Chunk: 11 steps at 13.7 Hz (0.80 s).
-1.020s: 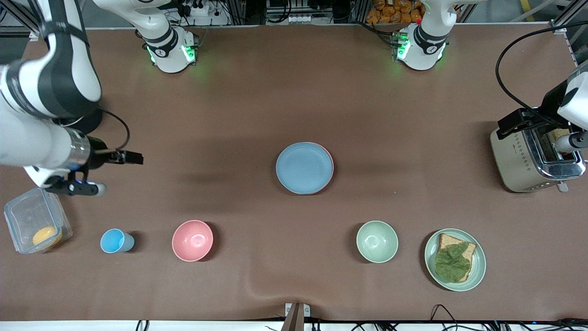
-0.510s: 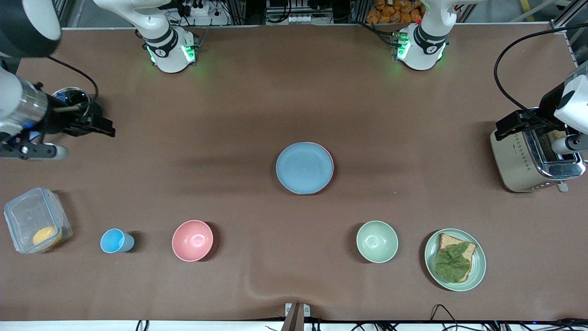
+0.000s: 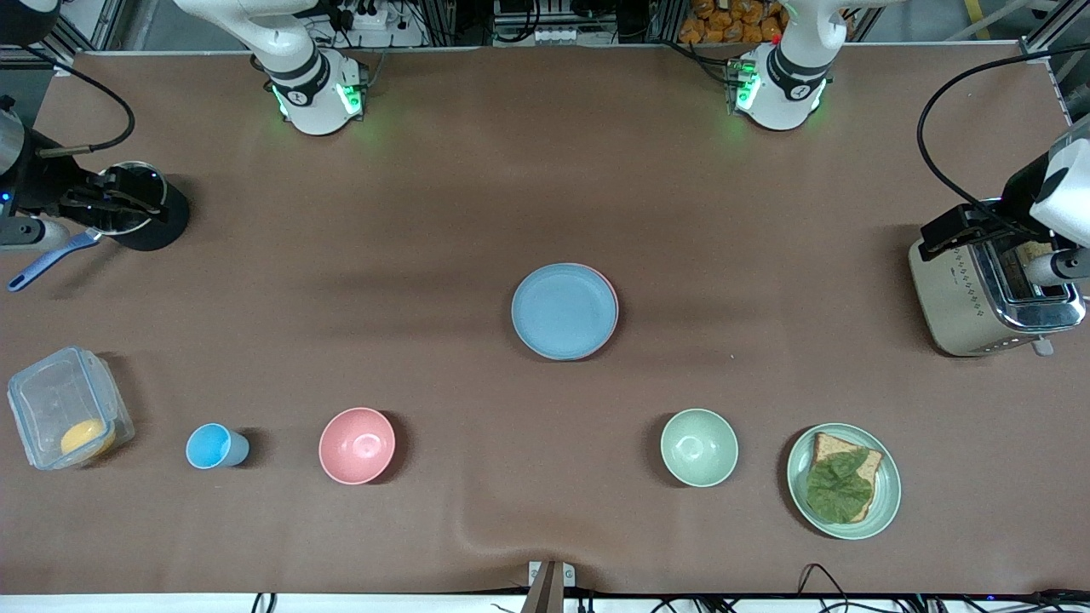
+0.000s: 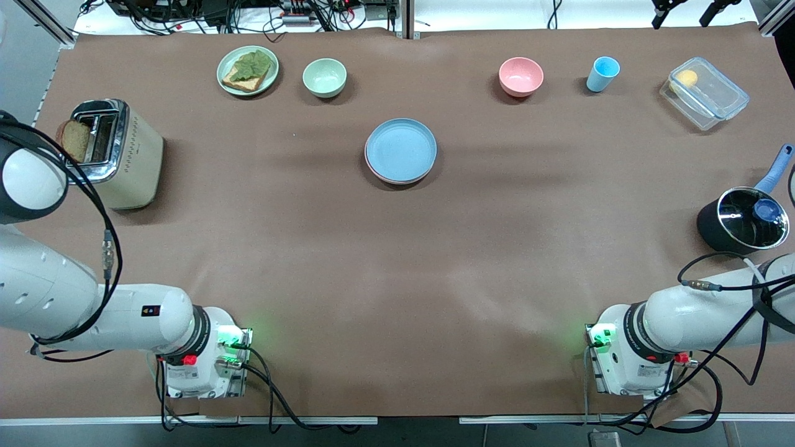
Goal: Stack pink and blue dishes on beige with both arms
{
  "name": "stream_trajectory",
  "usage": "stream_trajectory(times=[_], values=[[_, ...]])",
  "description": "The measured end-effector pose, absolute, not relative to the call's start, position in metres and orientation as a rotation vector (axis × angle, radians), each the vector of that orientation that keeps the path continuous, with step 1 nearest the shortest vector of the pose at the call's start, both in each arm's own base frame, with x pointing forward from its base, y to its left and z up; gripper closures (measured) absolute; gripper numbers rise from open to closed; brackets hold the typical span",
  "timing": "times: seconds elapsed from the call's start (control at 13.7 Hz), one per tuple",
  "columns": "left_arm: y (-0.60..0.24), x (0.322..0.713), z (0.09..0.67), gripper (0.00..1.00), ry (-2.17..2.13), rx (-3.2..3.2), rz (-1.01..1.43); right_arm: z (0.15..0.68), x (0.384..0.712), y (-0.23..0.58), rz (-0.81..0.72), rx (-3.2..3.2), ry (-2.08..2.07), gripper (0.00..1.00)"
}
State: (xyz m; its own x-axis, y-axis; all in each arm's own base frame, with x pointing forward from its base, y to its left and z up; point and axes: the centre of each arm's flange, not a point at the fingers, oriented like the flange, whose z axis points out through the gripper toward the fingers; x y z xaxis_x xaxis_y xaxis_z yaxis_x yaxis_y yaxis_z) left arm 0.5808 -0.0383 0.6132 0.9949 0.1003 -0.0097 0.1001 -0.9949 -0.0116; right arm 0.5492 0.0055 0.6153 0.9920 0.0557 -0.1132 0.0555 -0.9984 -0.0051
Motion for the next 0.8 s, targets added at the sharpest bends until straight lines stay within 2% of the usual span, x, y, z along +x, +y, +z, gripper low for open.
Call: stream_trajectory(times=[0.29, 0.8], values=[[-0.041, 0.581, 0.613, 0.0, -0.149, -3.127, 0.016, 0.611, 0.549, -0.03, 0.186, -3.129, -0.076, 0.0], [-0.038, 0.58, 0.613, 0.0, -0.156, -3.126, 0.027, 0.61, 0.549, -0.015, 0.19, -3.101, 0.188, 0.0]])
